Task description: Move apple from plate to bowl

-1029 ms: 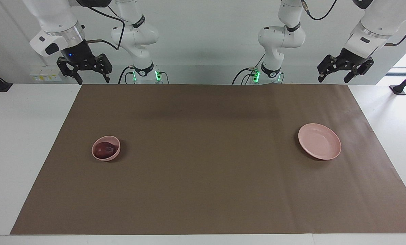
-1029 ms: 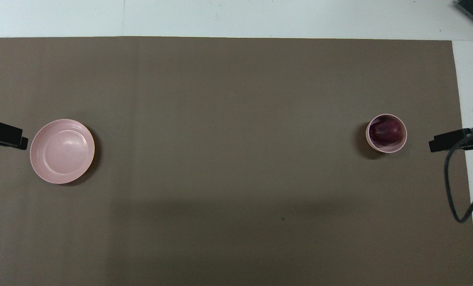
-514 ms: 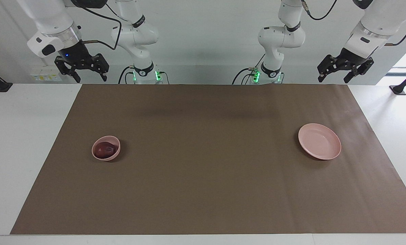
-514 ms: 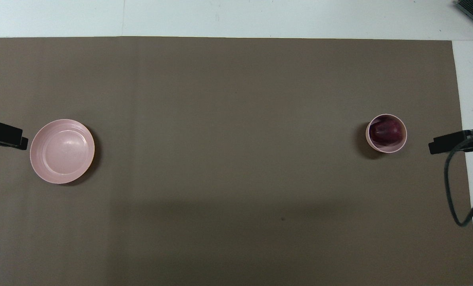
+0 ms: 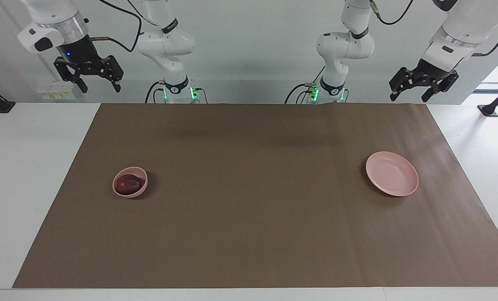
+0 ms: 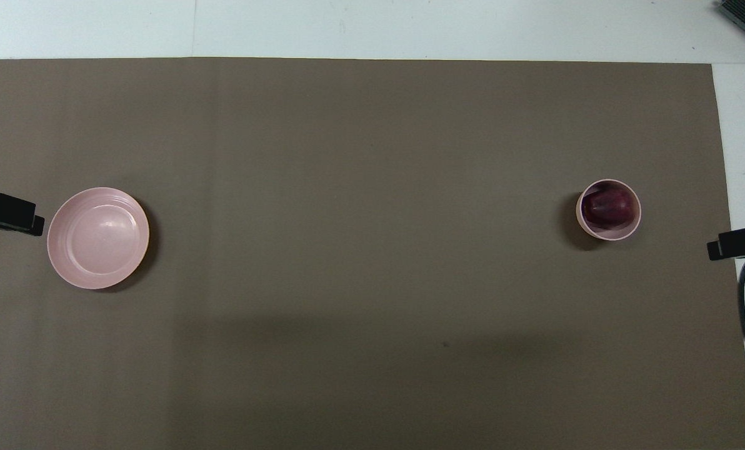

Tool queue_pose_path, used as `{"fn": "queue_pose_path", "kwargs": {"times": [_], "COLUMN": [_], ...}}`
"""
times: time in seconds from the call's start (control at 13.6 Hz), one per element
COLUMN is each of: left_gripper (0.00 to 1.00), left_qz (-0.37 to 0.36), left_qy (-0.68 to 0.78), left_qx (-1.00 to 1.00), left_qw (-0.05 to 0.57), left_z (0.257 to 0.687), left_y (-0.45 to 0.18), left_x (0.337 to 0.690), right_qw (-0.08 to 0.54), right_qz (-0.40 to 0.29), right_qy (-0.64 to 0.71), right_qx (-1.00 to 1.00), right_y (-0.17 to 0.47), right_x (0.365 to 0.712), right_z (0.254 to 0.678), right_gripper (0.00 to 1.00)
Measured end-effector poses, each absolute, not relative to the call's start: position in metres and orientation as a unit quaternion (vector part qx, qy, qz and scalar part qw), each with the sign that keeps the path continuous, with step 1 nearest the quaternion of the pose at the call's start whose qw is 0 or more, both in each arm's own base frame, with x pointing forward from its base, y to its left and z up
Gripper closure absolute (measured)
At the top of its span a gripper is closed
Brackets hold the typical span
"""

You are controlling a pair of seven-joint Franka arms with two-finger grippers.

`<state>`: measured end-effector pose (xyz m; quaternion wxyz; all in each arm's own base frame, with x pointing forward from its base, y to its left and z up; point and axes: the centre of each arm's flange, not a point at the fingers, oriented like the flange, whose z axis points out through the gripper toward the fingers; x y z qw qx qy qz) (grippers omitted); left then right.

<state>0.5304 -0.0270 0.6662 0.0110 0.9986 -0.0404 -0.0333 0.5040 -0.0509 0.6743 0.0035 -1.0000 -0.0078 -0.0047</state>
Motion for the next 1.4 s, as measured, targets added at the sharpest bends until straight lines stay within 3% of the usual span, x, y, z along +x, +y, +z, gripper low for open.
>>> {"fn": "queue_pose_path", "kwargs": {"times": [1.4], "left_gripper": [0.0], "left_qz": [-0.033], "left_qy": [-0.041], "left_qx": [0.999], "left_qw": [0.011], "left_z": [0.666], "left_y": [-0.027], "left_x": [0.53], "right_qw": [0.0], "right_qz": [-0.005], "right_qy": [-0.025], "right_qx": [-1.0], "right_y": [-0.035], "right_x": [0.508], "right_z": [0.673], "right_gripper": [0.0]}}
